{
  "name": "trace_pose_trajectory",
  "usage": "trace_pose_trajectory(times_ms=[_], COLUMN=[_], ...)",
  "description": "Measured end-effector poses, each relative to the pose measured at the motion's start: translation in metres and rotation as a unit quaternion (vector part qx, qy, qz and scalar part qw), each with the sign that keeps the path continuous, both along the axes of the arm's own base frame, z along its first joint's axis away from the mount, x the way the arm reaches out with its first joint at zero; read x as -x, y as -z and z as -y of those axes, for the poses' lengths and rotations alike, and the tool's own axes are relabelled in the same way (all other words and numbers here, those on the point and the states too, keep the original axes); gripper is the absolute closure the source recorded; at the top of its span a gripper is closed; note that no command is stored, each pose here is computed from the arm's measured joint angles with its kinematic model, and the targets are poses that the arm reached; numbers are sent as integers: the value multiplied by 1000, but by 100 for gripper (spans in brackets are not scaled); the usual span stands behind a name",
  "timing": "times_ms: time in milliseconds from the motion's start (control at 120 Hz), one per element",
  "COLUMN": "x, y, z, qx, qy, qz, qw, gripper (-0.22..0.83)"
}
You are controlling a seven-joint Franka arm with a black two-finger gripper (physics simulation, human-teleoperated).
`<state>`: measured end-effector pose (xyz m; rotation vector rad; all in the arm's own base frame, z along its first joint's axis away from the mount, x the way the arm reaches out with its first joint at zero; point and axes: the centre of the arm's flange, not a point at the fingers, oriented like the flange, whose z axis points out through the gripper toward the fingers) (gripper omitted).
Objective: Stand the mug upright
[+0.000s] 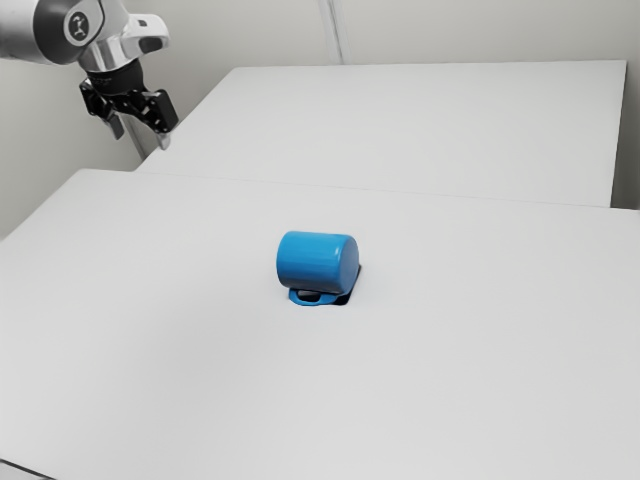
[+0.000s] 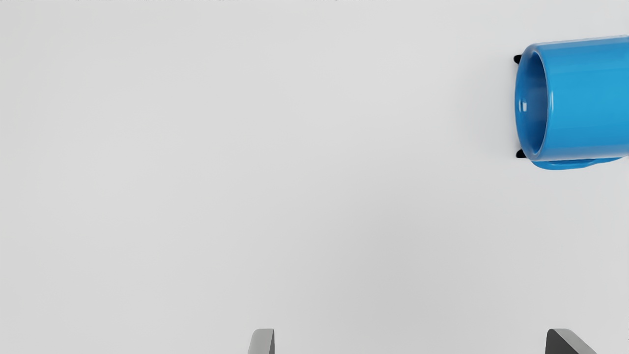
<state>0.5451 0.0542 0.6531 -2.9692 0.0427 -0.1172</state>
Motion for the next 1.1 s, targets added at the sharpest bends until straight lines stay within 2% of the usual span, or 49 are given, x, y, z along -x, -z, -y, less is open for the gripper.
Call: trace_pose_trajectory(times_ms=[208, 342, 508, 667, 833, 1100], x=[-2, -7, -11, -23, -40, -70], y=[3, 25, 64, 119, 177, 265], z=[-2, -7, -8, -17, -45, -56], qx=[1, 7, 122, 233, 309, 406], qy=[6, 8, -16, -61, -113, -147], qz=[4, 4, -11, -40, -64, -88], qw=[1000, 1000, 992, 970, 942, 898], gripper=[0, 0, 0, 0, 0, 0])
